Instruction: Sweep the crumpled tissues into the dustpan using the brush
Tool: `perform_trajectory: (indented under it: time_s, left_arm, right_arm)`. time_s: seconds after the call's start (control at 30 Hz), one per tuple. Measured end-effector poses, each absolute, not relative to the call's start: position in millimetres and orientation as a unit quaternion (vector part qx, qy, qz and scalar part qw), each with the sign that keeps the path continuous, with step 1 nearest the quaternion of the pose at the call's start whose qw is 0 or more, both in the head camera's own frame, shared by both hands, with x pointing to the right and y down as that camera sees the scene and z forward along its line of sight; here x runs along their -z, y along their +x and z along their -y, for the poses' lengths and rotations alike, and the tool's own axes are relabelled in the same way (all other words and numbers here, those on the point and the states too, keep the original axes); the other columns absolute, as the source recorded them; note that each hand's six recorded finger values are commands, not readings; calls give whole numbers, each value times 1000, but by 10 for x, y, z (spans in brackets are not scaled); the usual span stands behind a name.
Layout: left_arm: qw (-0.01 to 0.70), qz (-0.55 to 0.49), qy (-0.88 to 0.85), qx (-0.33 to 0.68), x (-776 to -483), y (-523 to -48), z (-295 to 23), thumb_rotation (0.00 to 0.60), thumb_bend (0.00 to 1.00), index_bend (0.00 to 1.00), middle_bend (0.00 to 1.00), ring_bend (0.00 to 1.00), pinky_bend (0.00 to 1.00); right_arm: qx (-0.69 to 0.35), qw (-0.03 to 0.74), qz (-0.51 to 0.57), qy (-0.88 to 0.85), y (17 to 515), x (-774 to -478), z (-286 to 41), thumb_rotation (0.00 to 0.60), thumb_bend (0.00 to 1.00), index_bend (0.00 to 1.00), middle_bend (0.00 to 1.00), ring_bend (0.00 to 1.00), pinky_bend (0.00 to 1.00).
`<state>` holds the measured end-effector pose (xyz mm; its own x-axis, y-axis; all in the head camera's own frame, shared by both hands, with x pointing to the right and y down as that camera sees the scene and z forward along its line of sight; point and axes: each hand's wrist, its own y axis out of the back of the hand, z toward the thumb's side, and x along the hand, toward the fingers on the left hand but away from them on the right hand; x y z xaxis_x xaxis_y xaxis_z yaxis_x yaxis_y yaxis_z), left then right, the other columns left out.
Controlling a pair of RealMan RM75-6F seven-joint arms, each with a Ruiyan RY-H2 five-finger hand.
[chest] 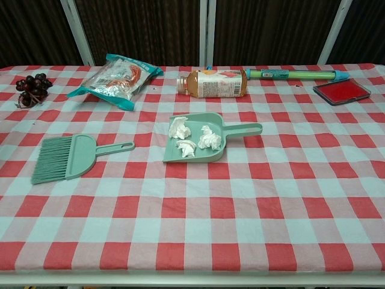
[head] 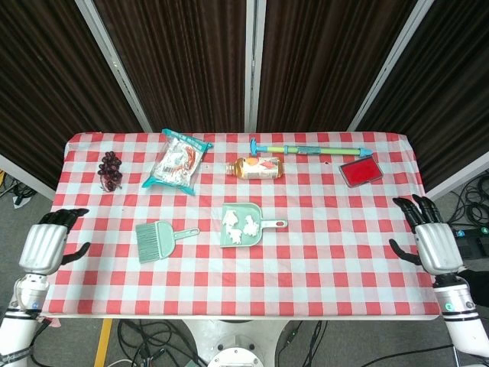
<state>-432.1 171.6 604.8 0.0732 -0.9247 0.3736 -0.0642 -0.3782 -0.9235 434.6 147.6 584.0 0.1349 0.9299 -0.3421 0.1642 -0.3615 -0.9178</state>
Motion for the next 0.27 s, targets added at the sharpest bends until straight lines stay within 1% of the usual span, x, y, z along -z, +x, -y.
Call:
perform_trajectory:
  time_s: [0.13, 0.27]
  left_arm:
    - [389, -413, -605, 559, -5915, -4498, -1962, 600, 229, 236, 290, 253, 291]
    - [383, -420, -600, 563, -5824, -4560, -2188, 600, 229, 236, 290, 253, 291]
  right_arm:
    - [-506, 374, 440, -641, 4511, -5736, -1683, 600, 212, 100, 131, 0, 0]
    - [-510, 368, 457, -629, 4632, -5650, -1879, 600, 214, 100, 138, 0, 0]
